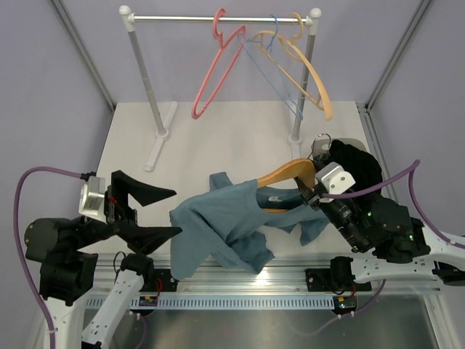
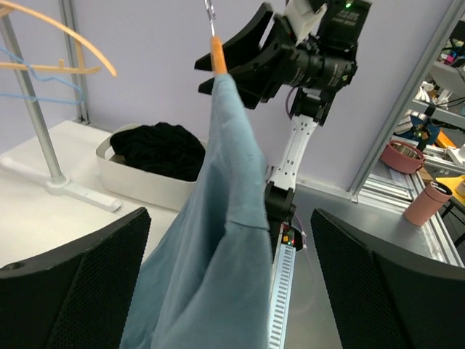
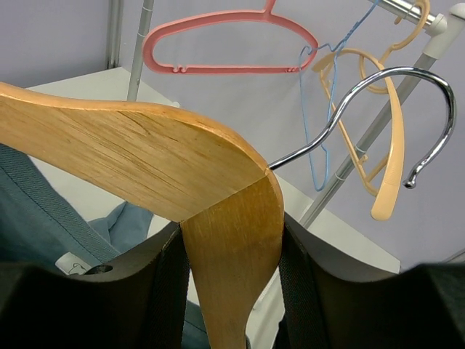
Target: Remove the t-shirt from the hanger
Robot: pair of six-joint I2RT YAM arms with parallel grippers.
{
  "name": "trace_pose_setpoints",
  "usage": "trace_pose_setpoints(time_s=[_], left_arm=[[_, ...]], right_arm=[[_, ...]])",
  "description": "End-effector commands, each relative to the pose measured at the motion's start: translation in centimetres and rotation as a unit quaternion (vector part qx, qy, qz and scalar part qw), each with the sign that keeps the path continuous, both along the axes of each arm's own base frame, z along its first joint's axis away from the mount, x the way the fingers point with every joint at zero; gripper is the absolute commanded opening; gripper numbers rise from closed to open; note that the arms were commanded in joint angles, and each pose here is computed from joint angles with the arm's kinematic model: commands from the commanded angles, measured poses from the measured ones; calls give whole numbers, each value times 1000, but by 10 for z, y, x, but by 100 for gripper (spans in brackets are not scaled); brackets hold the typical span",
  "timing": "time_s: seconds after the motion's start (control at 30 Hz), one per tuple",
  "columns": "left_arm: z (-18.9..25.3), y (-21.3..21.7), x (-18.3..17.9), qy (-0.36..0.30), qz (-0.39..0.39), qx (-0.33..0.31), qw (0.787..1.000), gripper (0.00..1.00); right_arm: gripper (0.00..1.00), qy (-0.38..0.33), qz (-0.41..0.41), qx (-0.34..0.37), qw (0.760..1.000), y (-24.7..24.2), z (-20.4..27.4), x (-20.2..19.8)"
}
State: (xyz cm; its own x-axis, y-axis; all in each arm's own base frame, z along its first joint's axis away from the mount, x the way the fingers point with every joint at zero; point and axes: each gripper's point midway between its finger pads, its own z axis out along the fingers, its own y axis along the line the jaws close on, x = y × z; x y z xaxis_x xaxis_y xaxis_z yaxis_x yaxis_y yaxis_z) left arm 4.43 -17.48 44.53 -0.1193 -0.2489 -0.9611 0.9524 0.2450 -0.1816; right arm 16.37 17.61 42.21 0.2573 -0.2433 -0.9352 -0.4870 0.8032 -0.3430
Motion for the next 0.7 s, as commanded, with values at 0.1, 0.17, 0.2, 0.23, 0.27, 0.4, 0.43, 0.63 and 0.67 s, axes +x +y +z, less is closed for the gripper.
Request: trace_pose_setpoints(time_s=[0.1,0.17,0.2,0.23,0.27,0.4,0.43,0.63,0.67], left_arm=[[-7,-4,24,18,8,-14,1000,0],[-17,1,46,40,63,-19,997,0],[-21,4,54,47,83,-21,995,0],[-26,9,69,62,121,-26,990,0],[-32,11,77,74,138,-22,987,0],[-49,32,114,107,242,-32,964,0],[-57,36,120,118,260,-31,958,0],[-72,53,141,148,326,-41,933,0],[-71,54,141,149,327,-44,932,0]], right_arm=[[0,-14,-1,82,997,13,41,1],[0,-22,-24,96,995,12,46,6],[0,-21,-34,95,995,10,46,9],[0,-16,-56,93,994,5,45,13],[0,-15,-79,96,992,-3,46,18],[0,-5,-135,148,980,-48,58,24],[0,-3,-139,158,978,-61,61,23],[0,8,-150,180,972,-104,70,17],[0,9,-149,183,972,-107,70,17]])
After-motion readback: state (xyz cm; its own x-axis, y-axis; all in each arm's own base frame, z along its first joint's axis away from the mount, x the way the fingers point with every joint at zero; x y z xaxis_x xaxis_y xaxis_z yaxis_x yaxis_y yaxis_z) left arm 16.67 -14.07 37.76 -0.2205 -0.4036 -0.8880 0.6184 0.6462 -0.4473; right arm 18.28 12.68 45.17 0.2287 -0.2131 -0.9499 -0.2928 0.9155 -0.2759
